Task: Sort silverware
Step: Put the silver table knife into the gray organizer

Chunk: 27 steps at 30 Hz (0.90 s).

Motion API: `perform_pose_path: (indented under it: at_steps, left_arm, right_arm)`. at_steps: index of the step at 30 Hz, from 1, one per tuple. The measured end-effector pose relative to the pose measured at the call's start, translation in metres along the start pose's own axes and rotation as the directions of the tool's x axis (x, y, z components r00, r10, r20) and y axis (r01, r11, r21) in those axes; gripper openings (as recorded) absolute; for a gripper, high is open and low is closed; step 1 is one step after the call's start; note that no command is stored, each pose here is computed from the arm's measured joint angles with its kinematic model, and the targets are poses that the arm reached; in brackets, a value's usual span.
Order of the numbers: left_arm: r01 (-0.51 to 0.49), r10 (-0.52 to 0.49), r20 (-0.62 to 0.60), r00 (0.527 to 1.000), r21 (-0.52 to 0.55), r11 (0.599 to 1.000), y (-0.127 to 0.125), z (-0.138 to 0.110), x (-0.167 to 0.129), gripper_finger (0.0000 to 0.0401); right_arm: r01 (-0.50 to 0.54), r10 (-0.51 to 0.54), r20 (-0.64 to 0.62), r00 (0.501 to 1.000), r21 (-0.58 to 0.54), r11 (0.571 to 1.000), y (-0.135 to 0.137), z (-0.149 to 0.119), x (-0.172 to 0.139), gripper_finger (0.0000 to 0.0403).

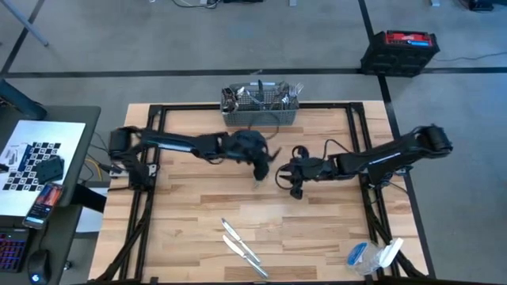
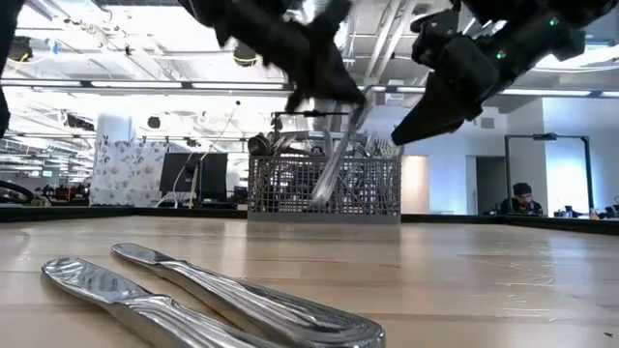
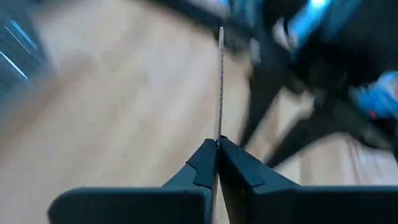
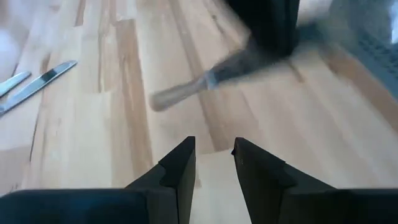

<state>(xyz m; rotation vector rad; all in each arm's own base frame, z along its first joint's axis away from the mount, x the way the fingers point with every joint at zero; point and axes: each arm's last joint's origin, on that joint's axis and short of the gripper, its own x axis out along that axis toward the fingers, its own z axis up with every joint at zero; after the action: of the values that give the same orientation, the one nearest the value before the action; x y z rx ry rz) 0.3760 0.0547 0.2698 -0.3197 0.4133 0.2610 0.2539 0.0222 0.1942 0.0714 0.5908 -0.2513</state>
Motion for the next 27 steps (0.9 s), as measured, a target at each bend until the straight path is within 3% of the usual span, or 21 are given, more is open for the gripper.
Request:
perform_pose_path:
  at_steps: [4, 9, 12, 15, 24, 27]
  left_arm:
    - [-0.144, 0.124, 0.222, 0.967, 0.077, 0.987, 0.023, 0.042, -0.037, 0.0001]
    - [-0.241, 0.19, 0.484, 0.854, 0.045, 0.97, 0.065, 0.083, -0.065, 0.0001]
    - [-0.223, 0.195, 0.592, 0.782, -0.027, 0.974, 0.095, 0.097, -0.07, 0.0]
    - [-0.21, 0.215, 0.626, 0.749, -0.082, 0.974, 0.122, 0.097, -0.059, 0.0]
    - [-0.273, 0.32, 0.503, 0.803, -0.166, 0.947, 0.176, 0.058, -0.003, 0.0]
    - [-0.307, 0.306, 0.439, 0.845, -0.069, 0.949, 0.182, 0.053, 0.008, 0.0005]
  right_arm:
    - [0.034, -0.034, 0.014, 0.999, 0.027, 0.999, -0.002, 0.002, -0.005, 0.0102]
    - [0.042, -0.042, -0.003, 0.999, 0.064, 0.997, -0.002, 0.0, -0.003, 0.0102]
    - [0.062, -0.06, -0.017, 0.998, 0.088, 0.994, -0.003, -0.002, -0.004, 0.0102]
    - [0.08, -0.077, -0.032, 0.996, 0.109, 0.991, -0.004, -0.004, -0.004, 0.0102]
    - [0.118, -0.105, -0.096, 0.99, 0.147, 0.982, -0.006, -0.011, -0.004, 0.0102]
    - [0.124, -0.108, -0.11, 0.988, 0.147, 0.981, -0.006, -0.012, -0.004, 0.0102]
